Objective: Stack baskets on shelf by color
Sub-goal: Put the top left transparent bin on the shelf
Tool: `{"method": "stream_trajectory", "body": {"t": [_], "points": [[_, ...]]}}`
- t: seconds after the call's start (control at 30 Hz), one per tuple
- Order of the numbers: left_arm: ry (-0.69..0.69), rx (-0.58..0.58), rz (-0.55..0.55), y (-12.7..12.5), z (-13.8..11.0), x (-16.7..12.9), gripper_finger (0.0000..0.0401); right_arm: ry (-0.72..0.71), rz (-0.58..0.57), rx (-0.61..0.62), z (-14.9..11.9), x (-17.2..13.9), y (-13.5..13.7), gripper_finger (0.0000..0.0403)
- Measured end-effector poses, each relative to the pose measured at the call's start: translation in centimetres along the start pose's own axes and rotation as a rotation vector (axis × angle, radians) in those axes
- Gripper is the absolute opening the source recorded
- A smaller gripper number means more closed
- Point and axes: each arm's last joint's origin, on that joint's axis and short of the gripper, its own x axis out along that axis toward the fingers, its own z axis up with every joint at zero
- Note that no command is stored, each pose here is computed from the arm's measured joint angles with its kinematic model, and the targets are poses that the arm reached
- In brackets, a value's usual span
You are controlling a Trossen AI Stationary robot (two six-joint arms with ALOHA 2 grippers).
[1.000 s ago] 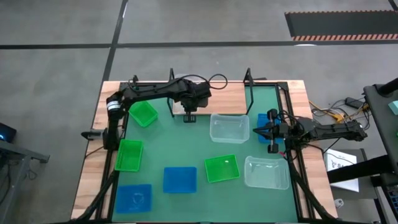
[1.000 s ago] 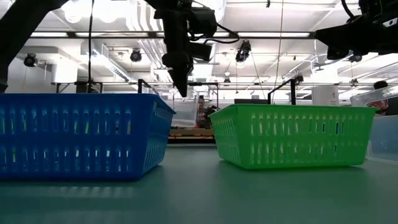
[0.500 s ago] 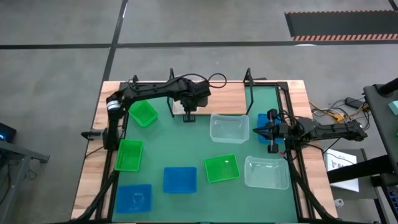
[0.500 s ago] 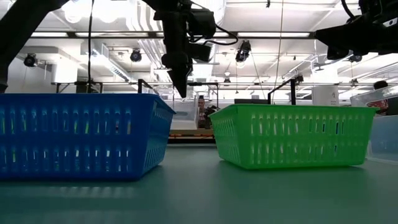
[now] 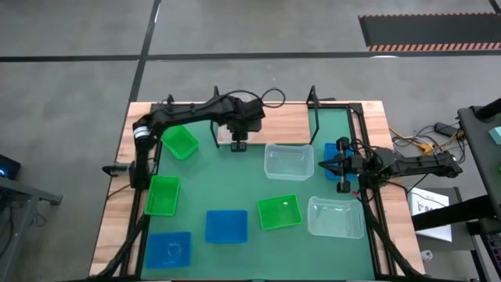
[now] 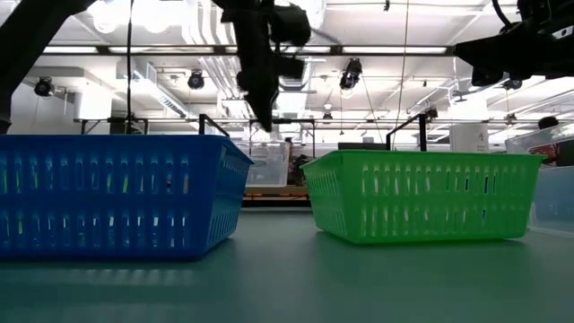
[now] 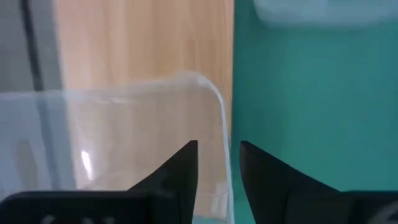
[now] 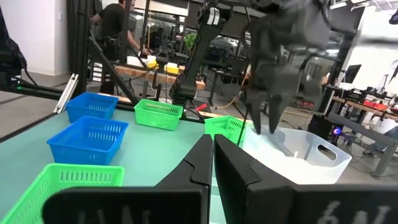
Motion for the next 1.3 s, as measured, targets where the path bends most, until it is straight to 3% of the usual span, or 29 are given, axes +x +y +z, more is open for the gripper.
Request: {"method": "stream_trajectory", "body": {"t": [0.17, 0.3, 0.77, 1.07, 1.3], "points": [[-0.223, -0.082, 0.043, -0.9, 2.4, -1.3, 0.0101, -0.001, 0.000, -0.011, 0.0, 0.0, 0.0, 0.0009], [-0.288, -0.083, 0.049, -1.8, 3.3, -0.1, 0.0085, -0.002, 0.000, -0.013, 0.0, 0.0, 0.0, 0.0009], [-0.166, -0.118, 0.127, -0.8, 2.6, 3.3, 0.0019, -0.001, 0.000, -0.014, 0.0, 0.0, 0.0, 0.0009], [-0.099, -0.137, 0.122, -0.6, 1.2, 5.7, 0.0015, 0.000, 0.000, -0.014, 0.0, 0.0, 0.0, 0.0009], [-0.120, -0.177, 0.122, -0.7, 1.3, 5.0, 0.0015, 0.000, 0.000, -0.016, 0.0, 0.0, 0.0, 0.0009]]}}
